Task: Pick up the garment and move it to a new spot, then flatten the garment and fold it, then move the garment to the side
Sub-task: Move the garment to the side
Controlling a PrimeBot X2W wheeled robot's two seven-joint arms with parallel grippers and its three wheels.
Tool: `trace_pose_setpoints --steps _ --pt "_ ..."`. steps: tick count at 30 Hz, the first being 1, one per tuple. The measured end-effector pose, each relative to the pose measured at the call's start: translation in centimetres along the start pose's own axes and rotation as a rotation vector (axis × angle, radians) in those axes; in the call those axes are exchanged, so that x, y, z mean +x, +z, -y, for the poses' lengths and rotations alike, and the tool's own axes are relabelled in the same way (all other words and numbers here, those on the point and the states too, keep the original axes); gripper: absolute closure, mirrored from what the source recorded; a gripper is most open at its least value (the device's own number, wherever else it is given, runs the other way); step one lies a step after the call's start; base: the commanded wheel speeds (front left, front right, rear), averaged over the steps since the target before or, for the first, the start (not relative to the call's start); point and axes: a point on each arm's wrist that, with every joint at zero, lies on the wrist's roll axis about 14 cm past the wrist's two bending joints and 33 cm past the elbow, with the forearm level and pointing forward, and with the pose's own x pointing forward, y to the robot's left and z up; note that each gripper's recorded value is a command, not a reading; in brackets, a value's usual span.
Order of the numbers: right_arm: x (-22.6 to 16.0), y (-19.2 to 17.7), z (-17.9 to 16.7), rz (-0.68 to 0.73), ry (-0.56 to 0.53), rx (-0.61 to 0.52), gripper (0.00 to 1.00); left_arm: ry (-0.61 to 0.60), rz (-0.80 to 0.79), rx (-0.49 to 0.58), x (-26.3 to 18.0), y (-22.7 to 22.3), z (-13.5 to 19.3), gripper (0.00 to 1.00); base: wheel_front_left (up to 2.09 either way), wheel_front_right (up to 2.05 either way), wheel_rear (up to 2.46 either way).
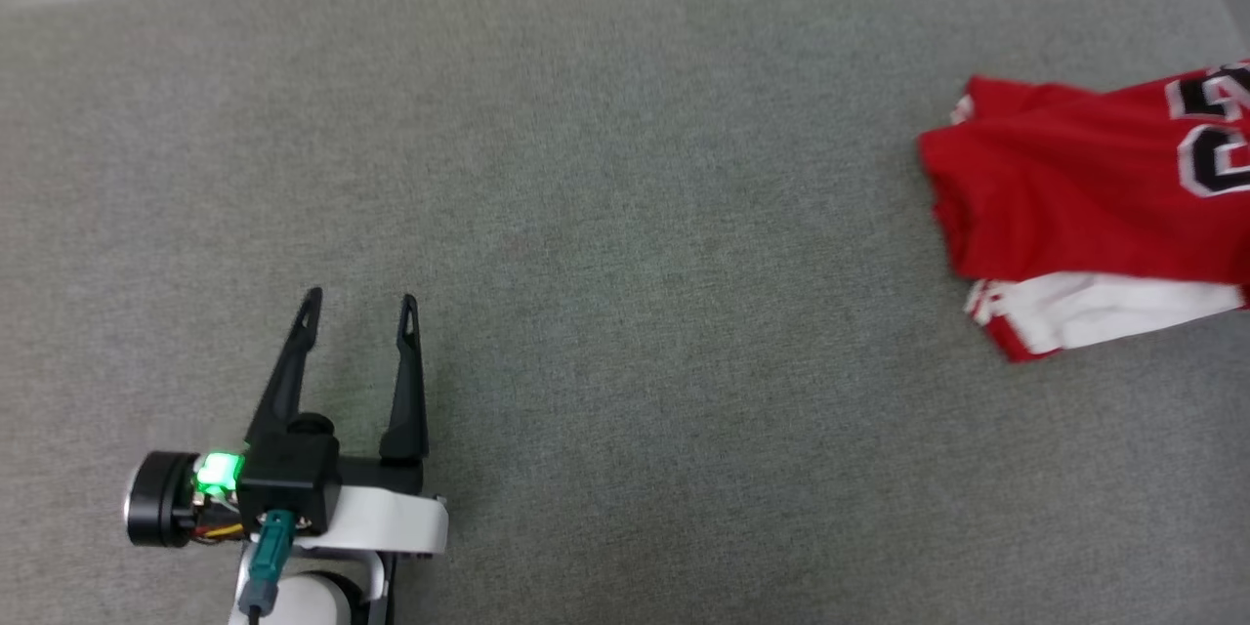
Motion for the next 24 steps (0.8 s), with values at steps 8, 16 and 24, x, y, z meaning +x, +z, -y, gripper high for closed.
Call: trace_pose_setpoints --steps 8,16,24 --pt "2.4 -1.2 6.1 -0.092 -0.166 -0.064 1.00 0.013 -0.013 -0.004 1.8 -1.8 -0.5 0.00 0.00 0.00 0.00" --pt "4.8 -2.1 7.9 -0.139 -0.233 -0.038 1.00 0.036 -0.016 0.000 2.6 -2.6 -1.3 0.00 0.00 0.00 0.00" --pt "4.7 -2.5 7.8 -0.104 -0.256 0.010 0.00 0.055 0.007 0.007 2.1 -1.3 -1.7 0.00 0.00 0.00 0.00"
